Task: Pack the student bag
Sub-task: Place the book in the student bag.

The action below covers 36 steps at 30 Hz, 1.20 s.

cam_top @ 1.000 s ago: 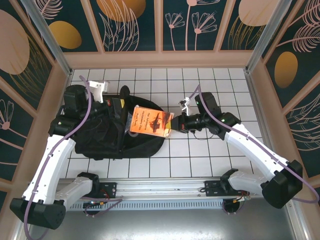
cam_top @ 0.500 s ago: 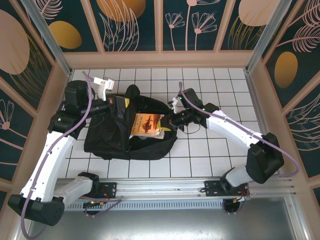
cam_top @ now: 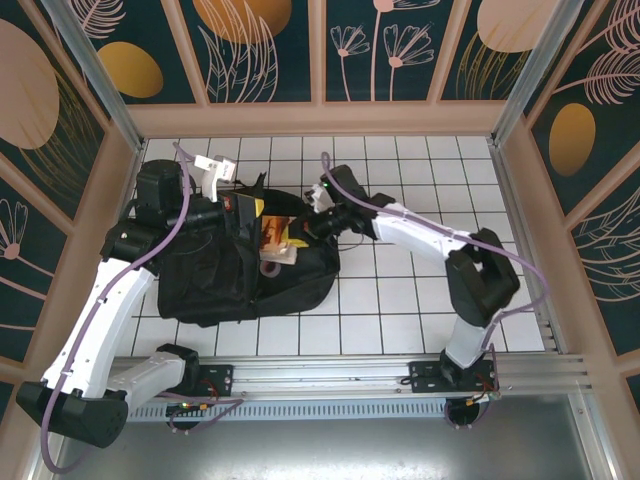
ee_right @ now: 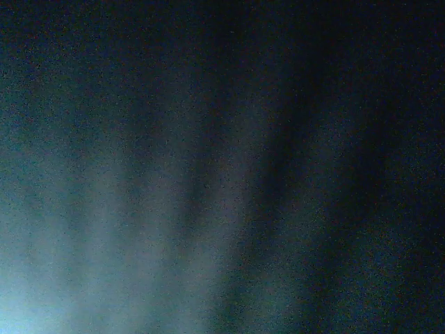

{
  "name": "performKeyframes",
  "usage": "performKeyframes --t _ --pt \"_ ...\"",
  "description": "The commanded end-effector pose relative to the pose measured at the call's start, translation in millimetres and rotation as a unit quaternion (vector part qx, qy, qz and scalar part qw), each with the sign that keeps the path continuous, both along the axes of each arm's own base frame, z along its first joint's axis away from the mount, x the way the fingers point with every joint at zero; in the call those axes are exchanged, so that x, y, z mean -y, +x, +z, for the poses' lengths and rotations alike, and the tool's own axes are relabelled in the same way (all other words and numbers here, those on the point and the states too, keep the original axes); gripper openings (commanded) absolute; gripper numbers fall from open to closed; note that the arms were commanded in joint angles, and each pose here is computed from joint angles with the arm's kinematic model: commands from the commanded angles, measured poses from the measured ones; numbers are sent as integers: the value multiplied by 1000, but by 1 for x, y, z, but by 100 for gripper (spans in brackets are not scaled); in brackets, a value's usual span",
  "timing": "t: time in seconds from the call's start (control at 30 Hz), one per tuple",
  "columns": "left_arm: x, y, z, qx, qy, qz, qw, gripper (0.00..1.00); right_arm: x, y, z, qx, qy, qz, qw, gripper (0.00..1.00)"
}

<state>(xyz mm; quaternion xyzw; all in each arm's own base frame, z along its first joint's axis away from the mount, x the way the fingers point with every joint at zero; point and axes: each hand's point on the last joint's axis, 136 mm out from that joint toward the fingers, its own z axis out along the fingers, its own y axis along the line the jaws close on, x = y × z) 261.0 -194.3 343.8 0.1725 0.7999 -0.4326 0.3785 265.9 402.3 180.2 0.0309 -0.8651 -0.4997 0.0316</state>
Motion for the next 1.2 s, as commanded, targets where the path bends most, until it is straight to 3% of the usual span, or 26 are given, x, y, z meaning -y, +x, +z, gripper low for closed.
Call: performKeyframes --t 0.0,0.3,0.47,0.57,0.77,0.97,1.17 --pt "12 -10 52 102 -37 -46 993 0 -35 9 16 19 34 11 999 0" --pt "13 -4 37 90 -32 -41 995 0 -85 -2 1 22 28 64 997 0" --pt "12 2 32 86 -25 -29 996 0 -91 -4 -11 48 -3 68 997 1" --pt "6 7 32 88 -12 -6 996 0 -81 2 -9 72 -18 52 996 21" --pt "-5 20 28 86 6 43 995 0 -43 14 11 129 -36 9 991 41" --pt "-1 28 25 77 0 41 996 0 -4 17 25 168 -51 -14 984 62" --pt "3 34 20 64 -4 38 997 0 40 25 47 224 -98 -47 968 67"
